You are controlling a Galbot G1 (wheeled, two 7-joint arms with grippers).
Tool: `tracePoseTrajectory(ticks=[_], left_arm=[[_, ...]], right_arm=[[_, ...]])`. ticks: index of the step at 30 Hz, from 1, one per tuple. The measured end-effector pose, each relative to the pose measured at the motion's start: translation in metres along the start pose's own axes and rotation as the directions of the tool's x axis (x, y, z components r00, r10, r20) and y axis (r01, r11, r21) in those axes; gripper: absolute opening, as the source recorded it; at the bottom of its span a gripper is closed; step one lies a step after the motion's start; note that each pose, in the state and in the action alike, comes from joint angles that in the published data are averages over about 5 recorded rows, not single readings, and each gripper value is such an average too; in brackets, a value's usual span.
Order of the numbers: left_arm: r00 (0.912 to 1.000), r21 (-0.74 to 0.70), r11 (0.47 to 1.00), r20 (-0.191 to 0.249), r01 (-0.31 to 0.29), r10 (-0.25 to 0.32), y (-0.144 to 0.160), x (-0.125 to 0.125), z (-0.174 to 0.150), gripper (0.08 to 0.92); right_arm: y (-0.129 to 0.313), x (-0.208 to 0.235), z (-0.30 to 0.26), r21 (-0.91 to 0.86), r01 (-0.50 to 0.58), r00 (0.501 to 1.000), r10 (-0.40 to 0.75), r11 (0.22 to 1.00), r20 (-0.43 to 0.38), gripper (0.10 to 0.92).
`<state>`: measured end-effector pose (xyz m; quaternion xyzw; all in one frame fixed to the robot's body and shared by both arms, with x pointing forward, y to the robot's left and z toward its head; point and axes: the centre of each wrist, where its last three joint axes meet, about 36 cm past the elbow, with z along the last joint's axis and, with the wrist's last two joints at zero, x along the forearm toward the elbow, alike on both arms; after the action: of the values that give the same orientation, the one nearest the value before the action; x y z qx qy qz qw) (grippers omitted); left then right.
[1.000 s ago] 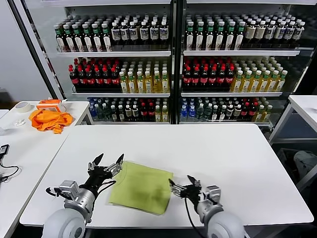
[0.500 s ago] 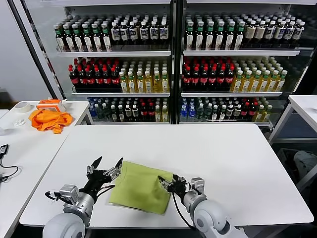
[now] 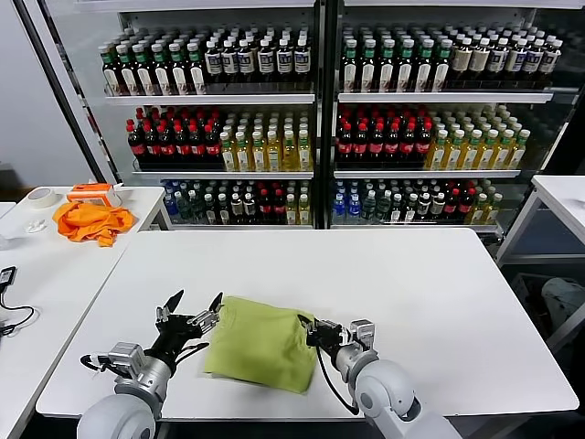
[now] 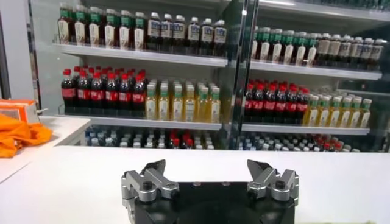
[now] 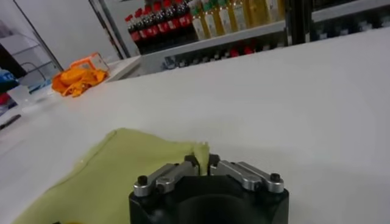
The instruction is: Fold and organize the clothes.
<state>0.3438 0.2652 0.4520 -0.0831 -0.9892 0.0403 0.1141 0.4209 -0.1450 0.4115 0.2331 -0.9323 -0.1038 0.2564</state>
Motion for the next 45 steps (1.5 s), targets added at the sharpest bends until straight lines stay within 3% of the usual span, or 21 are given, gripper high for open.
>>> tracePoseTrajectory(ticks=[3, 18, 35, 45], left_arm=[[1.0, -0.002, 1.0, 0.0, 0.001, -0.001, 0.0, 0.0, 0.0, 0.822], [1.0, -0.015, 1.0, 0.005, 0.002, -0.002, 0.001, -0.002, 0.0, 0.823], [1.0, -0.017, 1.0, 0.001, 0.003, -0.003, -0.001, -0.005, 0.006, 0.823], [0.9998, -0.036, 0.999, 0.018, -0.003, 0.004, 0.003, -0.01, 0.007, 0.822]], right_arm=[[-0.001, 0.006, -0.01, 0.019, -0.001, 1.0, 0.001, 1.0, 0.025, 0.125], [-0.022, 0.041, -0.049, 0.095, -0.04, 0.994, 0.03, 0.995, 0.109, 0.125], [-0.082, 0.011, -0.065, 0.235, 0.003, 0.996, -0.024, 0.972, 0.088, 0.131], [-0.107, 0.013, -0.076, 0.281, -0.048, 0.994, 0.018, 0.958, 0.108, 0.38]])
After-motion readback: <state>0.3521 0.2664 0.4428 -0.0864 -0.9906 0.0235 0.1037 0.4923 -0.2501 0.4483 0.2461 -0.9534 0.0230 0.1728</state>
